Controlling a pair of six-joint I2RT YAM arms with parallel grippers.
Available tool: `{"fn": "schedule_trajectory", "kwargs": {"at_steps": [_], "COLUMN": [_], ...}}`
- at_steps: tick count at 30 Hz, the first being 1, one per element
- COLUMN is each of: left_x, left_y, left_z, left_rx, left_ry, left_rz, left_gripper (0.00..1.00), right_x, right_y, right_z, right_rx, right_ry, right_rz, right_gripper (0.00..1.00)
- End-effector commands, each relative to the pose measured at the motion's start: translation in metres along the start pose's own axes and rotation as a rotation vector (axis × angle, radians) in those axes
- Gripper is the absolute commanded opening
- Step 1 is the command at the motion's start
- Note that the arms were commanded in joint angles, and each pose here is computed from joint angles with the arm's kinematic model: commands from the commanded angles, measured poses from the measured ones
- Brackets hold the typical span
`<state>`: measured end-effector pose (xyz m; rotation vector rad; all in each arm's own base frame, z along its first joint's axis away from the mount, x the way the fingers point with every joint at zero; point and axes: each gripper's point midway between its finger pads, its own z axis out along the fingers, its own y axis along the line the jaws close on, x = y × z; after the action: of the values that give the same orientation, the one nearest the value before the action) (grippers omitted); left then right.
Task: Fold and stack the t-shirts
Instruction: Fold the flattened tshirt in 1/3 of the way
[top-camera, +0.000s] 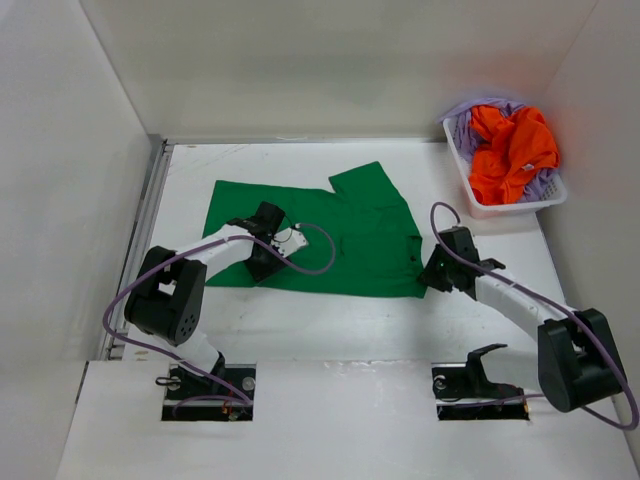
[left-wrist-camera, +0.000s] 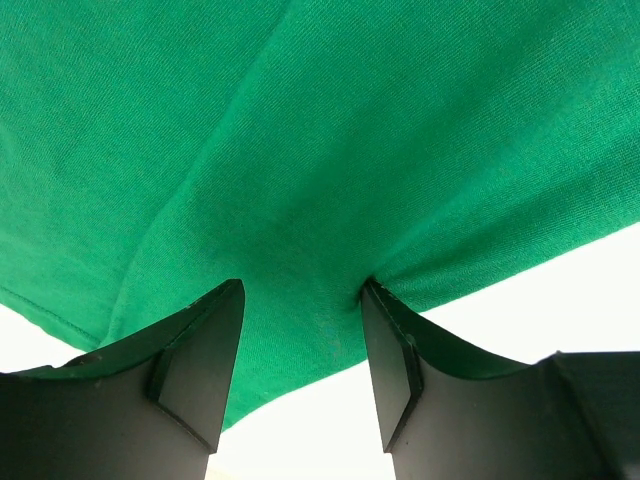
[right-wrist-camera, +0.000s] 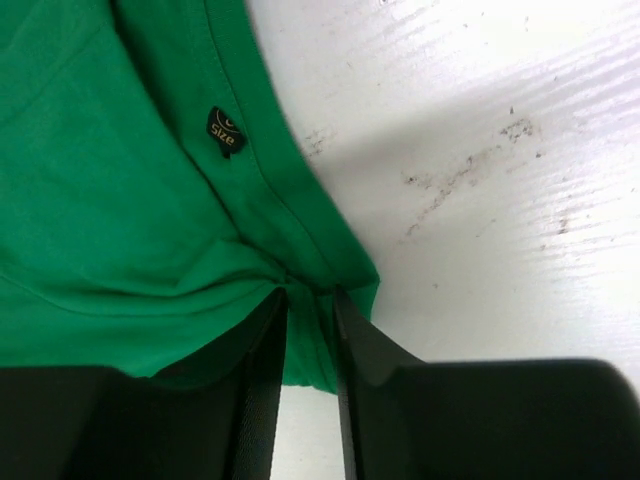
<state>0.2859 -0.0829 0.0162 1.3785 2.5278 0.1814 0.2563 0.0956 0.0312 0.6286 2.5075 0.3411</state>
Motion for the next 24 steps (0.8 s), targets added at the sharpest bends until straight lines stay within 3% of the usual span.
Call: {"fn": "schedule_trajectory", "kwargs": {"at_steps": [1,6,14,17,24], "left_x": [0.020,0.014,0.005,0.027,0.121], "left_y": [-0.018,-0.015,-0.004,0.011,0.070], "left_z": [0.034,0.022,-0.025,-0.043,-0.048], "left_rx": [0.048,0.034,0.006,-0.020,-0.140], "left_ry": [0.059,0.029,-0.041,-0.024,0.111], "left_rz": [-0.010,-0.026,-0.055,-0.044,-0.076], "left_gripper": [0.49,0.50,0.53,0.55,0.57], "right_x": [-0.028,-0.026,0.016,0.028,0.023], "right_y": [0.018,0.011,0.007,0.011,0.020], "right_z": [-0.006,-0.031,-0.045,-0.036,-0.022], "right_rx": [-0.053,-0.039,-0.061,-0.059,-0.096], "right_ry": [-0.093,-0.121,-0.066,-0.037,-0.061], "right_rz": [-0.013,0.036,0.120,0.124,0.168], "right_gripper": [0.30,0.41,0.49,0.53,0.55]}}
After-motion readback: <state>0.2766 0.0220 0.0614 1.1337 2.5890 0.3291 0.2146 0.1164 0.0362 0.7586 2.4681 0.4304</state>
